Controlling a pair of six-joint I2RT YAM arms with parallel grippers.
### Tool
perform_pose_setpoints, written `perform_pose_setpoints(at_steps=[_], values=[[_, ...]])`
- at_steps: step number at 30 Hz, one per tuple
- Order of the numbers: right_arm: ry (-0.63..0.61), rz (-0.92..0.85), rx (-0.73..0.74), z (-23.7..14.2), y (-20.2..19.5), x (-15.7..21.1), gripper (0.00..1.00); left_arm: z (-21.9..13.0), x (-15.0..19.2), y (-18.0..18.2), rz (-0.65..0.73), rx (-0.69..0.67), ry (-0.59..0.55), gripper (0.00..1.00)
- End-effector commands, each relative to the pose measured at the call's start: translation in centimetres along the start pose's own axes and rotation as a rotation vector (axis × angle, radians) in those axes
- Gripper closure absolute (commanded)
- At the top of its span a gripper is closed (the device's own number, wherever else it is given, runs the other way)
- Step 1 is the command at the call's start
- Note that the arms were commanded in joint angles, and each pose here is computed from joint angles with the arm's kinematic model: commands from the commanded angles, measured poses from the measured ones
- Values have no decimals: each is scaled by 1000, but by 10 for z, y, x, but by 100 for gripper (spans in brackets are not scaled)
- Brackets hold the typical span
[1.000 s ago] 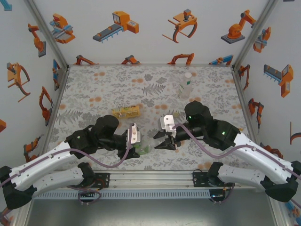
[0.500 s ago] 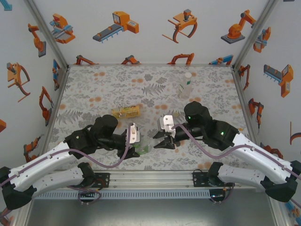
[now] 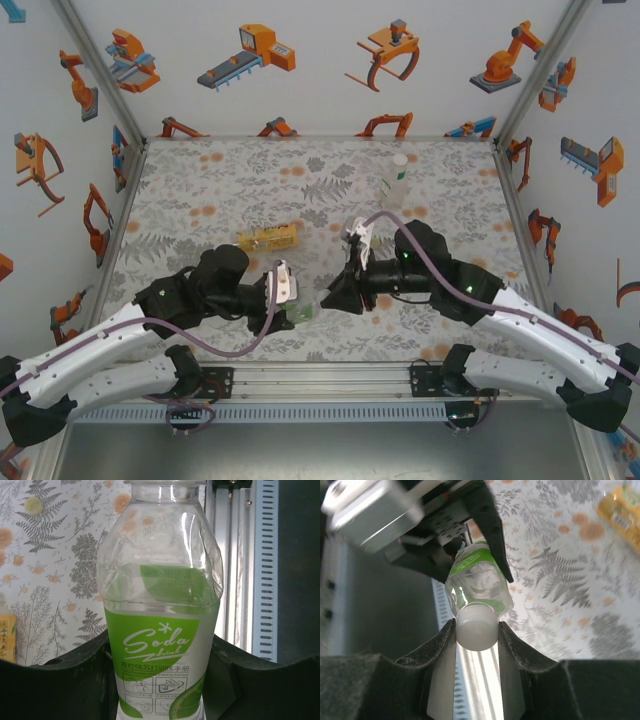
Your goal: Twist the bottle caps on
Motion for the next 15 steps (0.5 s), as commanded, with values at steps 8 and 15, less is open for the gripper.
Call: perform_pose_setpoints(at_steps=[8,15], values=[[-21,1308,229,15,-27,53,100,0,-9,21,55,-211,-43,100],[-53,1245,263,13,-27,39,100,4,-11,18,69,-171,-65,100]])
Point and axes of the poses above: each hand's point on the last joint's axis, 136 mm out from that joint toward the fingers, its own z axis out along the fingers, its own y axis along the line the jaws close on, x = y × z, the point moved 8 cm from there along -z, back along the fingers, and after that the axes turned 12 degrees about -z, right-handed, at the moved point
